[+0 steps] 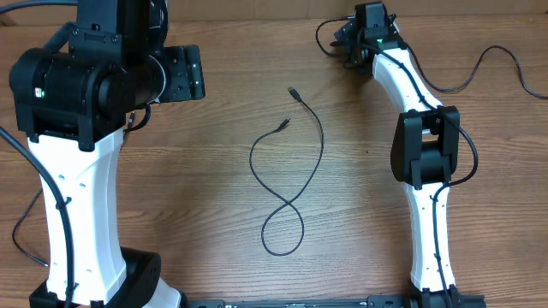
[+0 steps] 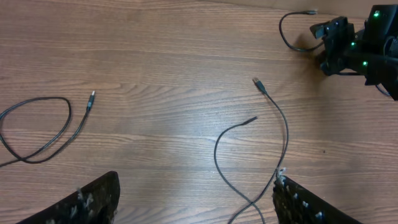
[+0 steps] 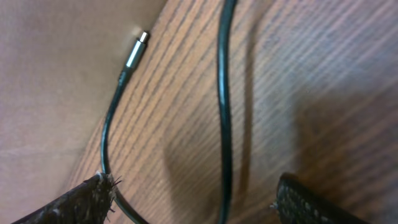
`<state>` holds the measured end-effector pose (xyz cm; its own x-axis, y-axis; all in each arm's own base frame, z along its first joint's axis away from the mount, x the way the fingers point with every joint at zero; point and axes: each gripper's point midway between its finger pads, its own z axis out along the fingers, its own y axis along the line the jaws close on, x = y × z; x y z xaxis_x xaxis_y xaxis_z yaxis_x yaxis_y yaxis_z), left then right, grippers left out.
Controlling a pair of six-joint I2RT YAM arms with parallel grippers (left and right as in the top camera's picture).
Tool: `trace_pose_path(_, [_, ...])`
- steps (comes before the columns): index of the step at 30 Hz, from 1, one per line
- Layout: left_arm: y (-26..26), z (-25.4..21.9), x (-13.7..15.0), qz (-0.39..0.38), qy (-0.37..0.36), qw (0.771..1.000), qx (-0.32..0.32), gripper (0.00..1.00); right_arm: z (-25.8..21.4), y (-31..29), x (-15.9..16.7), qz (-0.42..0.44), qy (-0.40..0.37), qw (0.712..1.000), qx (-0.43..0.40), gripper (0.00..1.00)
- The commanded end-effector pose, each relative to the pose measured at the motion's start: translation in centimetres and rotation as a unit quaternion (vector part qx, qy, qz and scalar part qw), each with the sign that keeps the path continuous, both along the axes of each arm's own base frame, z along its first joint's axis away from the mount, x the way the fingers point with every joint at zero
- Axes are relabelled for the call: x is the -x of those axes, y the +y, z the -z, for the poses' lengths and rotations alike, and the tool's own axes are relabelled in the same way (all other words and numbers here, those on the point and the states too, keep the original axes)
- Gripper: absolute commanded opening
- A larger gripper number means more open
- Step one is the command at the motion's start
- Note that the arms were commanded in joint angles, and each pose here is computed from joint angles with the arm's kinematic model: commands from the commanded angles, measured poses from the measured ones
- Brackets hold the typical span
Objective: Untangle cables
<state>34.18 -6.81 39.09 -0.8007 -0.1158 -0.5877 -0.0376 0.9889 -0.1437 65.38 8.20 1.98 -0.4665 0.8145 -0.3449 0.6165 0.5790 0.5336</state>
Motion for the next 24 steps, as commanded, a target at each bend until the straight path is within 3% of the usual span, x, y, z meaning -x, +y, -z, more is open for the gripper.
trace_pose_path(1, [-0.3,0.0,0.0,0.009,0.000,1.000,0.001,0.78,12.7,0.7,4.9,-0.017,0.132,0.991,-0.023,0.80])
trace_pose_path(2, [-0.3,0.0,0.0,0.009,0.000,1.000,0.001,0.78,13.7,0.8,5.4,-0.019,0.142,0.989,-0.025,0.78])
trace_pose_path(3, [-0.3,0.0,0.0,0.009,0.001,1.000,0.001,0.79,14.5,0.8,5.8,-0.020,0.152,0.988,-0.025,0.68])
trace_pose_path(7, [-0.3,0.0,0.0,0.009,0.001,1.000,0.001,0.78,16.2,0.6,7.4,-0.024,0.184,0.983,-0.018,0.04])
trace_pose_path(16, [-0.3,0.0,0.0,0.010,0.001,1.000,0.001,0.79,15.1,1.2,8.7,-0.054,0.213,0.975,-0.026,0.04])
trace_pose_path(20, [-0.3,0.0,0.0,0.010,0.001,1.000,0.001,0.79,9.6,2.1,6.6,-0.093,0.165,0.981,-0.028,0.04])
trace_pose_path(24, [-0.3,0.4,0.0,0.009,0.007,1.000,0.000,0.79,-0.4,2.2,3.1,-0.175,0.056,0.983,0.025,0.04])
